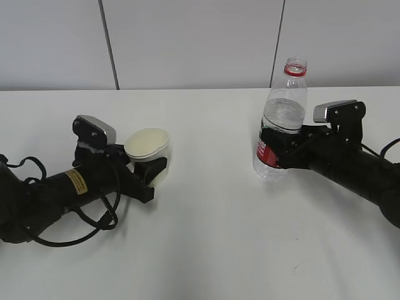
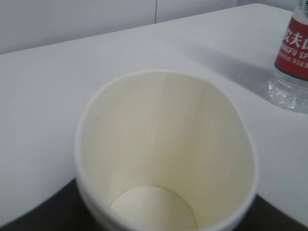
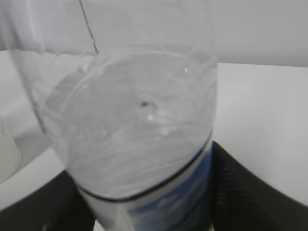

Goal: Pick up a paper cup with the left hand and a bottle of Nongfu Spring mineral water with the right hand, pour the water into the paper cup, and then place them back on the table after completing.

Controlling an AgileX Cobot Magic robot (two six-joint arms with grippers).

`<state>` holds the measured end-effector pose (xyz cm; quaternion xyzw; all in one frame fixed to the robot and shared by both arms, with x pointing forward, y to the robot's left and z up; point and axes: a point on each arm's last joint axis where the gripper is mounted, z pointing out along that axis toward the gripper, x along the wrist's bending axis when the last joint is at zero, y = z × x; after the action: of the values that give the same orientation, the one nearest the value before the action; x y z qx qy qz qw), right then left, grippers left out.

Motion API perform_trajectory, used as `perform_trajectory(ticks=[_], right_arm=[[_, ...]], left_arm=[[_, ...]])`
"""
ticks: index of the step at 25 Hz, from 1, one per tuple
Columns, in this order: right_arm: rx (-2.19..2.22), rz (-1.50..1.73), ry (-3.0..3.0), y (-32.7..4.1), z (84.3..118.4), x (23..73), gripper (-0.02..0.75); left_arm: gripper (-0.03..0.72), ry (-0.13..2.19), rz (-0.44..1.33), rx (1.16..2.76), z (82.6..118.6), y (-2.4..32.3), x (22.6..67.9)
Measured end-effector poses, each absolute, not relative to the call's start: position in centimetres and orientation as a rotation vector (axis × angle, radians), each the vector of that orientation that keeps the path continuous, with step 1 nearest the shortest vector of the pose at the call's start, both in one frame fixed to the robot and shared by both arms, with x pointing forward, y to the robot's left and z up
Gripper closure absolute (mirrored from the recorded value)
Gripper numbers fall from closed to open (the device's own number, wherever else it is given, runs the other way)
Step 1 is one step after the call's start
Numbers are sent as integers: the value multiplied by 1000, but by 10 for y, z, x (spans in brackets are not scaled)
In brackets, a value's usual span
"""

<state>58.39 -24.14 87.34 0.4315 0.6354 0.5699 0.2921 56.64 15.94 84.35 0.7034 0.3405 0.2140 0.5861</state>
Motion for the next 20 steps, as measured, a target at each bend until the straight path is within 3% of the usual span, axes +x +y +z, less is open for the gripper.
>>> perform_trajectory(ticks=[11,20], right_arm=[[1096,1499,1729,-240,873,583,290],[1053,1395,1825,-240,888,582,290]], left_arm=[[293,758,384,1647,843,151,560],[294,683,304,1670,846,120,549]])
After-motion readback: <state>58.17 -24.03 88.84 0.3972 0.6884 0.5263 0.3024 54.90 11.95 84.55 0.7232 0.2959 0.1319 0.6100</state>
